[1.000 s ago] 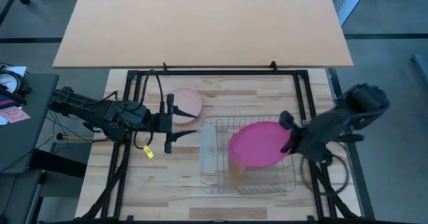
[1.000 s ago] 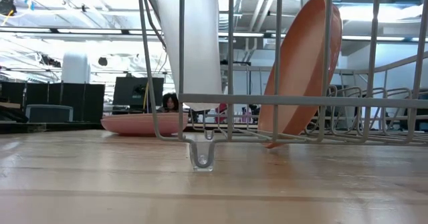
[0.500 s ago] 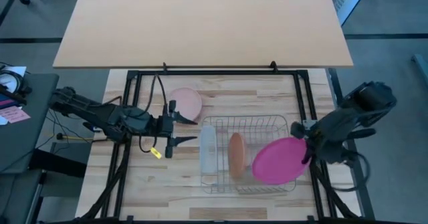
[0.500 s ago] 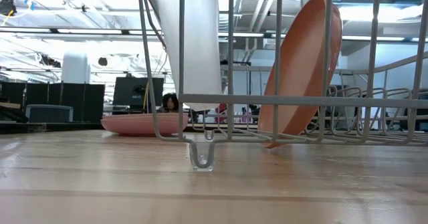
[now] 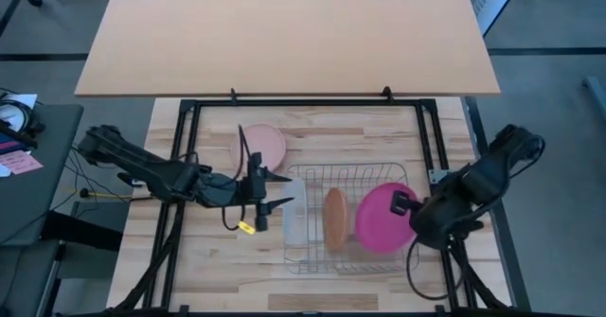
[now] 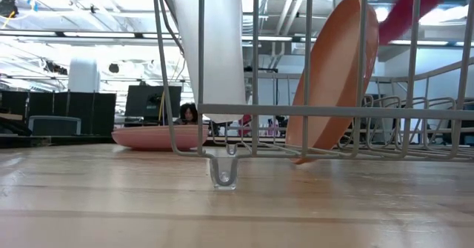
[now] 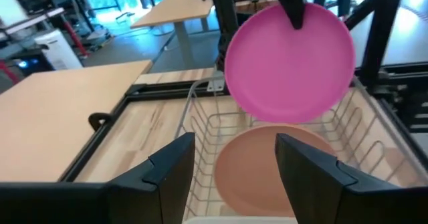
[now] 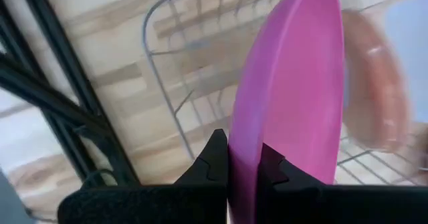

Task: Sort dishes
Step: Put the pink plate in the dish rack

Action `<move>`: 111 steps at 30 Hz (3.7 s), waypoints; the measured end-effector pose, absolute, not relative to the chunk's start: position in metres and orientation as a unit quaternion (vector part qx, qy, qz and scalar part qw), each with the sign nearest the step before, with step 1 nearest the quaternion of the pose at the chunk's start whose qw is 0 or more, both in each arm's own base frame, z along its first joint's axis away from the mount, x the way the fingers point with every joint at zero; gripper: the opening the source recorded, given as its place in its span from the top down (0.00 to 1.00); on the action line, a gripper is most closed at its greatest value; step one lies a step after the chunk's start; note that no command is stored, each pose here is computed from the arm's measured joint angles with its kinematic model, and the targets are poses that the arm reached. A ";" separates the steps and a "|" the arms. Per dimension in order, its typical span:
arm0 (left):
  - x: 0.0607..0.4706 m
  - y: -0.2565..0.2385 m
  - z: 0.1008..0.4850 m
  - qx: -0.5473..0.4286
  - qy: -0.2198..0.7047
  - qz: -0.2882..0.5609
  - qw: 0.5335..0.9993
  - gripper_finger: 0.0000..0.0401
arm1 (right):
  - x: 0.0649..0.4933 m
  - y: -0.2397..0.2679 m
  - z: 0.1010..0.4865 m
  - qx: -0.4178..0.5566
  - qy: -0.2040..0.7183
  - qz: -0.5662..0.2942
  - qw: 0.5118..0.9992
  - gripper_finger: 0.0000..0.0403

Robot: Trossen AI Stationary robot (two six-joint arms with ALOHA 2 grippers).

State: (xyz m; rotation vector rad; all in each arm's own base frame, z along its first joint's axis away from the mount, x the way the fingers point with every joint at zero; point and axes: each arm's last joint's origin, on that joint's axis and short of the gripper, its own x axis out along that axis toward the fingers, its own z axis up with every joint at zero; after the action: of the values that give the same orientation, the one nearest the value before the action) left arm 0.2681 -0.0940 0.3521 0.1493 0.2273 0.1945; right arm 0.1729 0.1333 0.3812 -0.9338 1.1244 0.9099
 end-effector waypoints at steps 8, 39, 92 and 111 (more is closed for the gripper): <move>0.273 -0.096 0.351 0.078 0.105 0.104 0.986 0.50 | 0.177 0.130 0.364 -0.444 0.509 0.404 0.616 0.95; 0.273 -0.095 0.350 0.128 0.115 0.102 0.980 0.50 | 0.231 0.129 0.322 -0.461 0.567 0.426 0.533 0.95; 0.272 -0.094 0.346 0.112 0.128 0.104 0.980 0.50 | 0.236 0.126 0.341 -0.385 0.552 0.447 0.590 0.96; 0.281 -0.092 0.357 0.100 0.068 0.103 0.987 0.50 | 0.172 0.097 0.396 -0.348 0.502 0.344 0.713 0.96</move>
State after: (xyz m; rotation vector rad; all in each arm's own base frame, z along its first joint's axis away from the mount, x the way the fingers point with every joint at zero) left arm 0.2806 -0.0919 0.3566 0.2009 0.1372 0.2075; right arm 0.1725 0.0967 0.3962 -0.7714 1.1128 0.7635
